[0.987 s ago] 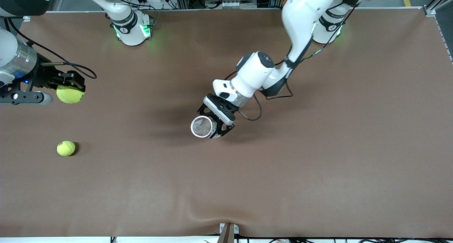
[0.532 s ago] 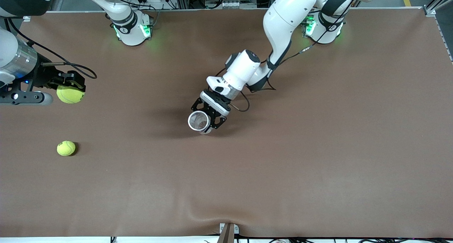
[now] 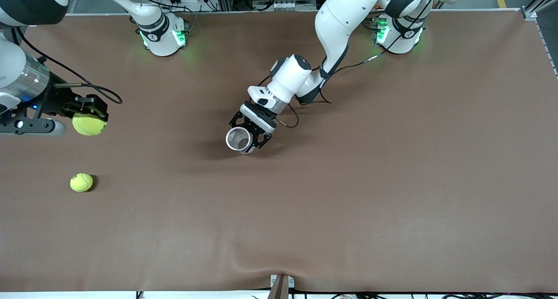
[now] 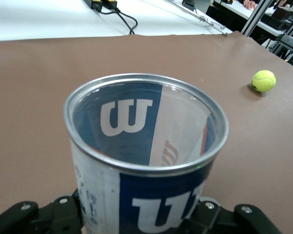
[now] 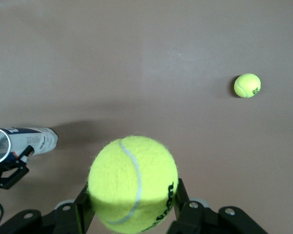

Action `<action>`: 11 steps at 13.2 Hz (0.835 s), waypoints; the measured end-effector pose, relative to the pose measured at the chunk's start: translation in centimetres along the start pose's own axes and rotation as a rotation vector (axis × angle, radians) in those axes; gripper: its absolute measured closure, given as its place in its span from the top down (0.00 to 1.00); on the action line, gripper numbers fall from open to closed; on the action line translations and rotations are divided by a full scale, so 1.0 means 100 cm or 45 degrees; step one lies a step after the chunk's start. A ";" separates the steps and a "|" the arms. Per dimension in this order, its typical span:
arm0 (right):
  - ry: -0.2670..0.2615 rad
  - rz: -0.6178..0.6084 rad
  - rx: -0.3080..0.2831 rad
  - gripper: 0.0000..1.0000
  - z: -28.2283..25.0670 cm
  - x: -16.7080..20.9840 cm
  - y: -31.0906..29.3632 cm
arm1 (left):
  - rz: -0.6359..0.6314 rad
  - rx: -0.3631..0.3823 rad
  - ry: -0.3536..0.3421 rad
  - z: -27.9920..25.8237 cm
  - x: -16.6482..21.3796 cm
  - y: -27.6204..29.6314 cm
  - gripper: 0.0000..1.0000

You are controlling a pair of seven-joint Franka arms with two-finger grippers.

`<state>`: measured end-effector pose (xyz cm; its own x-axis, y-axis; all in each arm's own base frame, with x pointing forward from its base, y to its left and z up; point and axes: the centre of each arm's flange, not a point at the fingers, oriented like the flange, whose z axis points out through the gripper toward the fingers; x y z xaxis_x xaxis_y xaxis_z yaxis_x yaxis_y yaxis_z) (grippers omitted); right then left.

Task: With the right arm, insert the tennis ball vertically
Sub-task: 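Move the held ball with the right gripper above the can opening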

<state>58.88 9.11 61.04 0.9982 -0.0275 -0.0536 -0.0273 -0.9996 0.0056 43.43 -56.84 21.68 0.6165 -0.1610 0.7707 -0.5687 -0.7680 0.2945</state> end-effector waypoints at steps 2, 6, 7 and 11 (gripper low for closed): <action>0.019 0.045 0.007 0.66 0.008 0.004 -0.018 | -0.001 0.003 0.007 0.002 0.000 -0.001 0.70; 0.044 0.148 0.019 0.66 0.035 0.003 -0.077 | 0.052 0.012 0.024 0.004 -0.003 0.006 0.73; 0.055 0.178 0.025 0.66 0.042 0.001 -0.091 | 0.073 0.018 0.028 0.004 -0.004 0.007 0.71; 0.063 0.272 0.042 0.66 0.086 -0.009 -0.159 | 0.108 0.035 0.038 0.005 -0.004 0.006 0.70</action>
<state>57.96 25.00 52.38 0.9710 -0.2390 -0.0058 -0.2391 -0.9708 -0.0208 43.11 -57.53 21.26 0.5499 -0.2083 0.8088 -0.6032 -0.7689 0.2120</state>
